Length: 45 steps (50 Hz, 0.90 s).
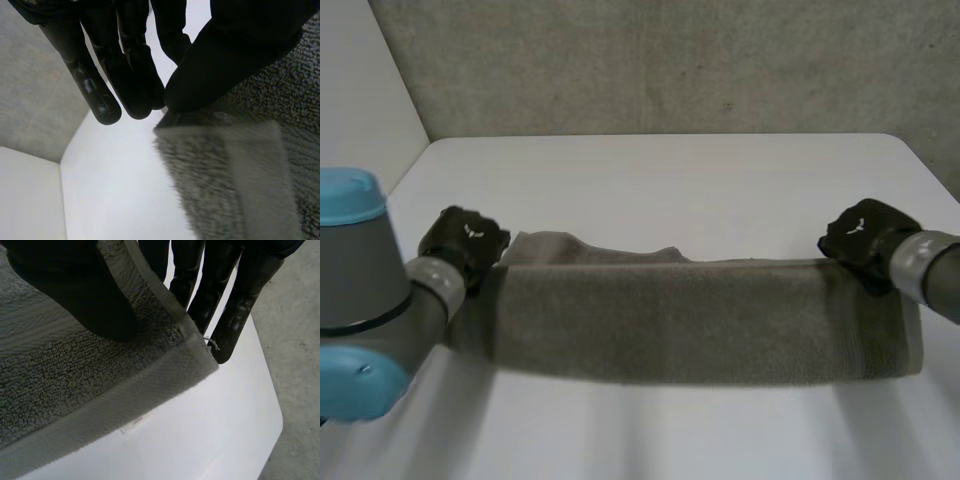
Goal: Fold the laundry
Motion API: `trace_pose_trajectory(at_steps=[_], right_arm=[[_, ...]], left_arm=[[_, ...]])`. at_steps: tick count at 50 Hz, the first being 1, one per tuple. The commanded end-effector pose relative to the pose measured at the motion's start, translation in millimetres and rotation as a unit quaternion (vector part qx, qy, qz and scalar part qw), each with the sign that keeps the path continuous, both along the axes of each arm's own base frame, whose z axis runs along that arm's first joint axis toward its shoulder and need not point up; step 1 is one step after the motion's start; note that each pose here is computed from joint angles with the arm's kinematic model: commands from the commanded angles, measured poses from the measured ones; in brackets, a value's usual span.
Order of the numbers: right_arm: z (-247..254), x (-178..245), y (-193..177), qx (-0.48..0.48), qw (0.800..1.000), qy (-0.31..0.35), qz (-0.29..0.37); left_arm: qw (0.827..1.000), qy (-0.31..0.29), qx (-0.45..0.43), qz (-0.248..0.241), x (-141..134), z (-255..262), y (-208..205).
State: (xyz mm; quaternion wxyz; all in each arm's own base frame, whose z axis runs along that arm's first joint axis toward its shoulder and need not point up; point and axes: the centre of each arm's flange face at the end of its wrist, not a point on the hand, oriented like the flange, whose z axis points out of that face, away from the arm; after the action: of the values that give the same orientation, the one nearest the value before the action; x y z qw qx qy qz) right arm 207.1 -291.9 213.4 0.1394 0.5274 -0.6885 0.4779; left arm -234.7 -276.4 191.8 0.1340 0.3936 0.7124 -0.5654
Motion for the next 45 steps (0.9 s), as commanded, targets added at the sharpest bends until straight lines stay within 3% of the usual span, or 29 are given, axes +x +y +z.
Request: trace_pose_trajectory(at_steps=[1, 9, 21, 25, 29, 36, 45], right_arm=[[-37, 17, -24, -0.021, 0.999, 0.019, -0.023], [-58, 25, -57, -0.118, 0.992, -0.003, -0.043], [-64, 27, -71, -0.163, 0.985, -0.009, -0.054], [-57, 22, -76, -0.188, 0.978, -0.014, -0.087], [-43, 20, -73, -0.205, 0.973, -0.022, -0.099], [5, 13, -50, -0.22, 0.963, -0.107, -0.111], [18, 7, -13, -0.161, 0.974, -0.132, -0.094]], left_arm=[[0.997, 0.026, -0.071, -0.006, -21, -23, -50], [0.992, 0.047, -0.121, -0.01, -34, -31, -77], [0.99, 0.053, -0.131, -0.013, -46, -62, -104], [0.989, 0.059, -0.136, -0.012, -47, -58, -105], [0.988, 0.062, -0.139, -0.012, -47, -50, -100], [0.984, 0.079, -0.159, -0.011, -39, -12, -80], [0.977, 0.154, -0.147, -0.002, -29, 14, -53]])
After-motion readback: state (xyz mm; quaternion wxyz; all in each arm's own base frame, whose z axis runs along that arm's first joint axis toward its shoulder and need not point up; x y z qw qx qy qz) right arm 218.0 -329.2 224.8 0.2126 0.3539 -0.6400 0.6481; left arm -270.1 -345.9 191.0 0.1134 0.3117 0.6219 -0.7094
